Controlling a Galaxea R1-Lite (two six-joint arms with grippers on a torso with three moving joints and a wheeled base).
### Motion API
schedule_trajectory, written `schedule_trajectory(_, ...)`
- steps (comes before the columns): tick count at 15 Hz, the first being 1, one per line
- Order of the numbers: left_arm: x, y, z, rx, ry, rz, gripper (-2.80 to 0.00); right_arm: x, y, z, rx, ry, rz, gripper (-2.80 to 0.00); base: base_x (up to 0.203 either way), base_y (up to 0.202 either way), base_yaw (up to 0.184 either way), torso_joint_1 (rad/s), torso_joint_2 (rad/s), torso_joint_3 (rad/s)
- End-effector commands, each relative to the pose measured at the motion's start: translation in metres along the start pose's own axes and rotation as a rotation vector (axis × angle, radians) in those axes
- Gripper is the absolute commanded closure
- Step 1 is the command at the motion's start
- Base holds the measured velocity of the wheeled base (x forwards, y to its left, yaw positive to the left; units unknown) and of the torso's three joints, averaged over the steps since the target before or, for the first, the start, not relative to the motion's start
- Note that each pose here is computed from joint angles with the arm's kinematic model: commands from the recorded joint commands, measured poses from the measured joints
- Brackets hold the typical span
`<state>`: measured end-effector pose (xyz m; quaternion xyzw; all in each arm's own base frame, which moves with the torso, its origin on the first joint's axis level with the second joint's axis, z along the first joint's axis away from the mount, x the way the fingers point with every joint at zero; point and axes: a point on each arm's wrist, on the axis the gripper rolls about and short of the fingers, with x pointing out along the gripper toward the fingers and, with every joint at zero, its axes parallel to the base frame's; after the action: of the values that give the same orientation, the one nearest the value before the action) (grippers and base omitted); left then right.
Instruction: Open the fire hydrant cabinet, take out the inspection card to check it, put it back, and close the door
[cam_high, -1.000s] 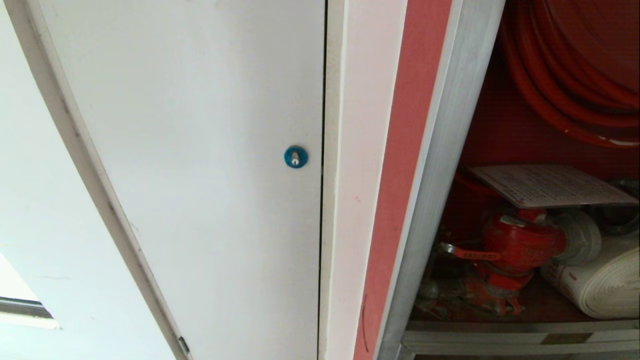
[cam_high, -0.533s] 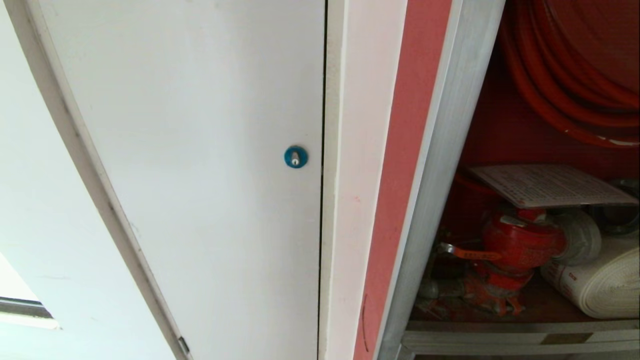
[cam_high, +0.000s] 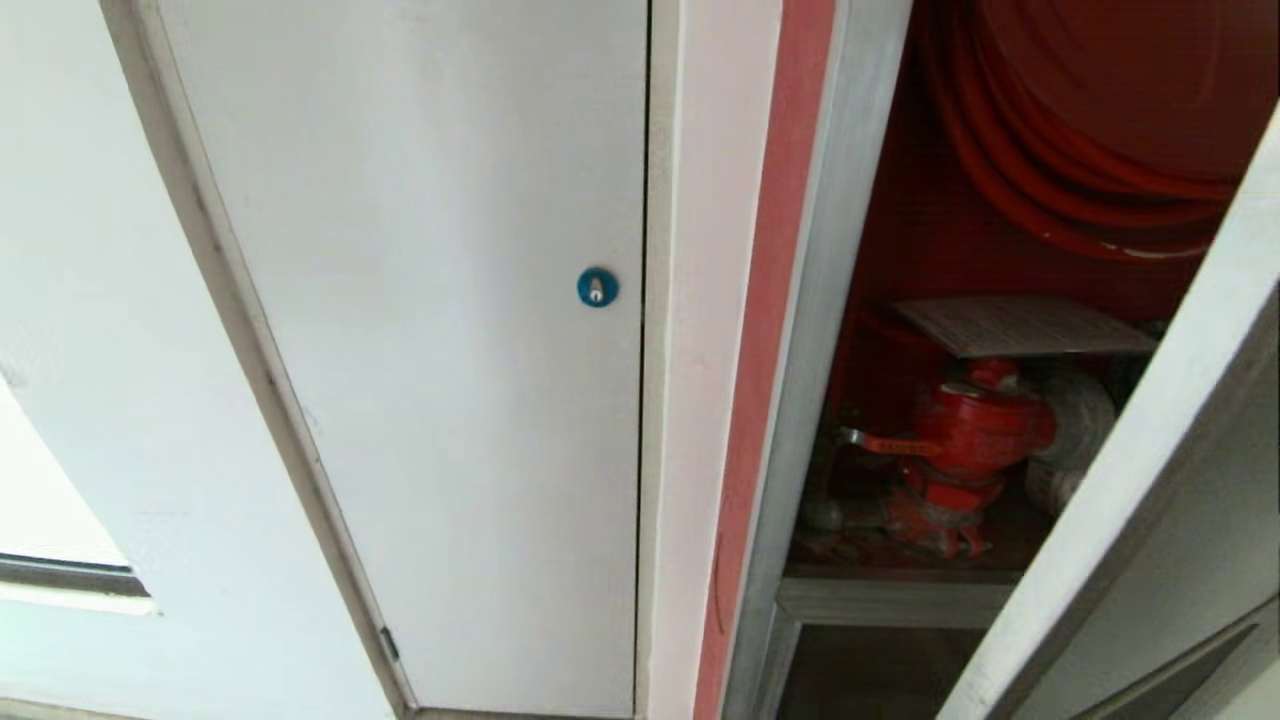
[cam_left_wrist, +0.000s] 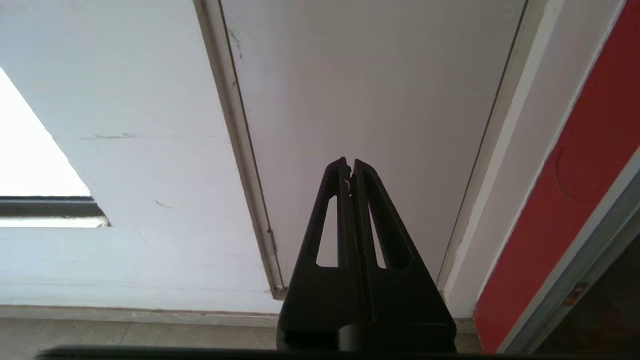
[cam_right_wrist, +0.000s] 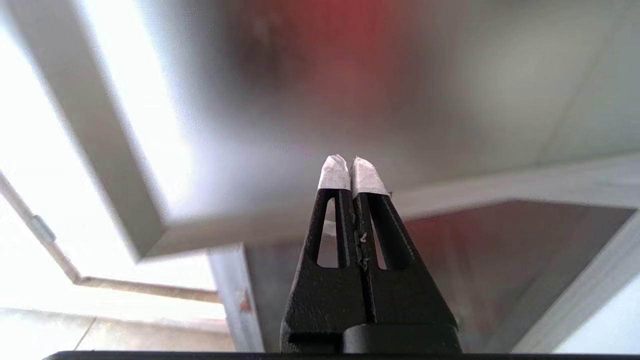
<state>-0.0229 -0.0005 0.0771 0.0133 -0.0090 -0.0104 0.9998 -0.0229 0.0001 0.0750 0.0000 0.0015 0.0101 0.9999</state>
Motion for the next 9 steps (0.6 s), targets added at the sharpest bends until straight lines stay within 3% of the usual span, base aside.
schedule_trajectory(1,0.0004,-0.0001,-0.0017,0.0,0.005,-0.001,0.0,0.0,0.0,0.0,0.0,0.0,0.001,0.0,-0.198,0.0,0.001,-0.002,0.0,0.007)
schedule_trajectory(9,0.0004,0.0,-0.0017,-0.002,0.005,0.0,0.0,0.0,0.0,0.0,0.0,0.0,0.001,0.0,-0.197,0.0,0.001,0.001,0.0,0.004)
